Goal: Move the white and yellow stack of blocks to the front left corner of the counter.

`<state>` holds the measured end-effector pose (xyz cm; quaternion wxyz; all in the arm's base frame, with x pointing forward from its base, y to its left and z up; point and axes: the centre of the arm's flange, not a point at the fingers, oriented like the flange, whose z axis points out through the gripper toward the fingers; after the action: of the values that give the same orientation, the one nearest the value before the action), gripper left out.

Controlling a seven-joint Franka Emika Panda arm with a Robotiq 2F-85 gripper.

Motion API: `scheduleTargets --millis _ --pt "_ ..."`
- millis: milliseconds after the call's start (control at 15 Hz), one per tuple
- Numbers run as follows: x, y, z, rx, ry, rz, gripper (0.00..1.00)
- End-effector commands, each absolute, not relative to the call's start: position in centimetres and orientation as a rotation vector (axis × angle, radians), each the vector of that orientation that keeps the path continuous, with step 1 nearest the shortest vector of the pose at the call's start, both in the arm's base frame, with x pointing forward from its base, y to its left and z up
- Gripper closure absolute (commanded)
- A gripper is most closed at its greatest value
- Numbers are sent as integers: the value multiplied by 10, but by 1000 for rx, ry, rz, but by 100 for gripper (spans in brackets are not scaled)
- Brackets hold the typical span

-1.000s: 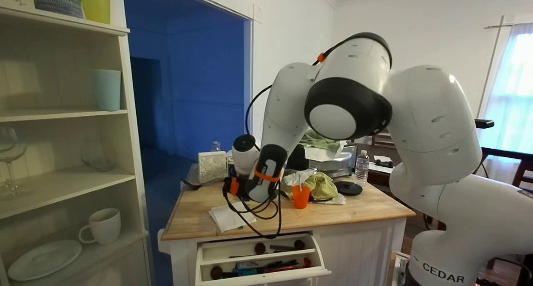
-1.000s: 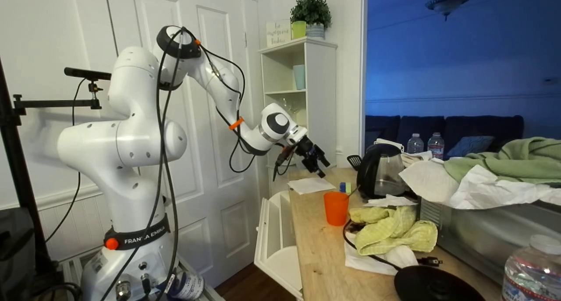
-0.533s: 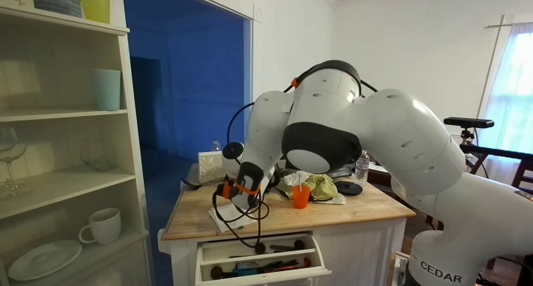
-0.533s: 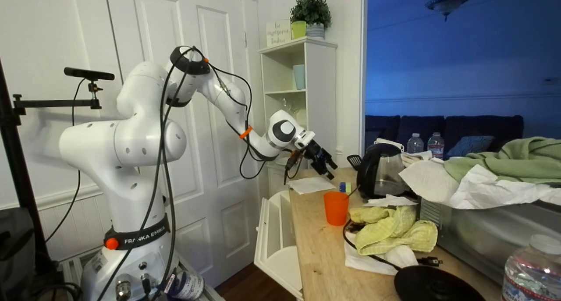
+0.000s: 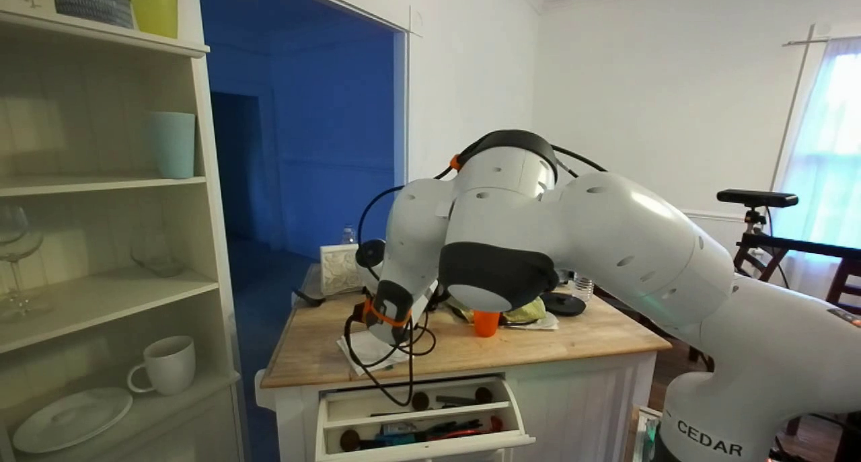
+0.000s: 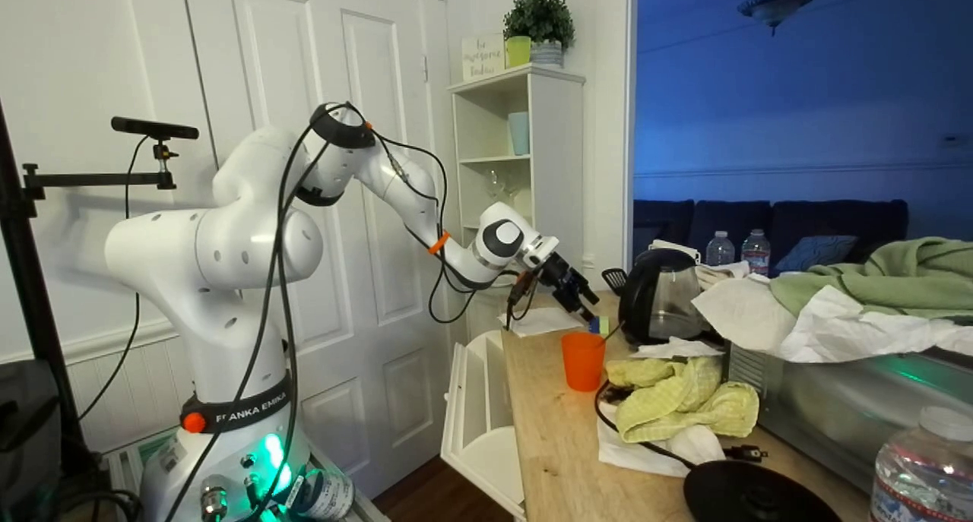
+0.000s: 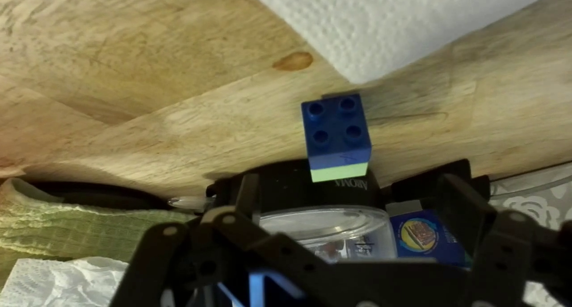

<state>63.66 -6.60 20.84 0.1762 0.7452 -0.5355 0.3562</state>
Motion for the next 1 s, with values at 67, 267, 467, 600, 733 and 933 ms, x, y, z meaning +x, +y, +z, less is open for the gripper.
scheduleTargets --millis 67,267,467,600,733,933 --pt "651 -73 195 2089 -1505 986 0" --pt "651 -72 192 2084 -1505 953 0" --pt "651 -71 189 2097 -1500 908 0" --pt "652 -71 187 2114 -1498 896 0" --pt "654 -70 185 2134 -1495 887 0" --pt "656 -70 182 2152 -1505 892 26"
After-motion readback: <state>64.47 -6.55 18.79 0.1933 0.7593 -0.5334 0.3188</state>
